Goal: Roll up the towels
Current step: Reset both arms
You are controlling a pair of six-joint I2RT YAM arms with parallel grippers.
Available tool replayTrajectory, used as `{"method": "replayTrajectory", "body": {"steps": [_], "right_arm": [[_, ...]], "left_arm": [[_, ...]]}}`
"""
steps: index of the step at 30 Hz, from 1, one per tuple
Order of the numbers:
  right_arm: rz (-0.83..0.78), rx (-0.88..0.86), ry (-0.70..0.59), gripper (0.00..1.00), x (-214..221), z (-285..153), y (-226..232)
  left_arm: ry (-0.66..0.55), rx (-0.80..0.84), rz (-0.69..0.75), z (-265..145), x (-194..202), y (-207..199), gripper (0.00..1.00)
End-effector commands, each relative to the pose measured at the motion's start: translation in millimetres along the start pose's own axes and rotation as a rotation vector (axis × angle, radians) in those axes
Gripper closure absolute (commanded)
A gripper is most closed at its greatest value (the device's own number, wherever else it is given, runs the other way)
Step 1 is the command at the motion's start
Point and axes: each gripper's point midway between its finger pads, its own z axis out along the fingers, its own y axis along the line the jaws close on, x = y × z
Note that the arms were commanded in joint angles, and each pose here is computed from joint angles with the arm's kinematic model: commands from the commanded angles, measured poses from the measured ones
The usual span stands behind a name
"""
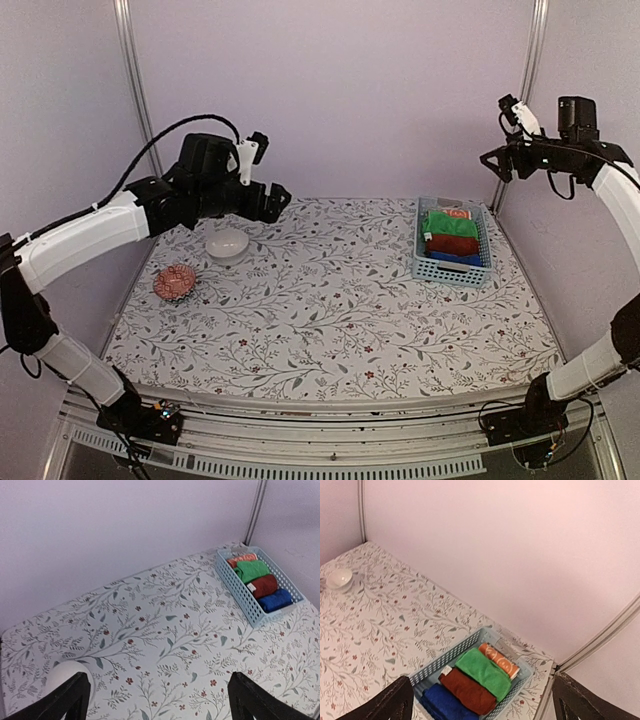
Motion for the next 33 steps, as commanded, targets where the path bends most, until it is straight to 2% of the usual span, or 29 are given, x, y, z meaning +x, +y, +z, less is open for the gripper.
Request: {"method": "replayTrajectory", "body": {"steps": [1,6,12,16,33], "right_arm": [[0.173,0.221,-0.202,0.01,-38.1,-35.9,-28.2],[0.241,0.286,-0.314,0.01,-20.4,-54.3,-18.7],[0.283,0.236,-0.278,0.01,24.3,-41.1,5.0],[0.313,0.216,-0.262,0.01,45.4,-31.3,5.8],[0.287,0.182,-0.243,0.01,42.9,-31.5,2.4]], "left_arm": [[-0.148,-0.252,0.029,-21.3,-46.8,53.5,0.01],[-0.187,-0.344,0.078,-18.9,-37.2,69.3,0.01],[-0.292,-0.402,0.060,-42.0,-25.3,83.7,0.02],[-0.317,-0.388,0.056,-46.4,-11.4,87.2,0.01],[-0.304,-0.299,0.078,-60.6,-19.1,71.6,0.02]]}}
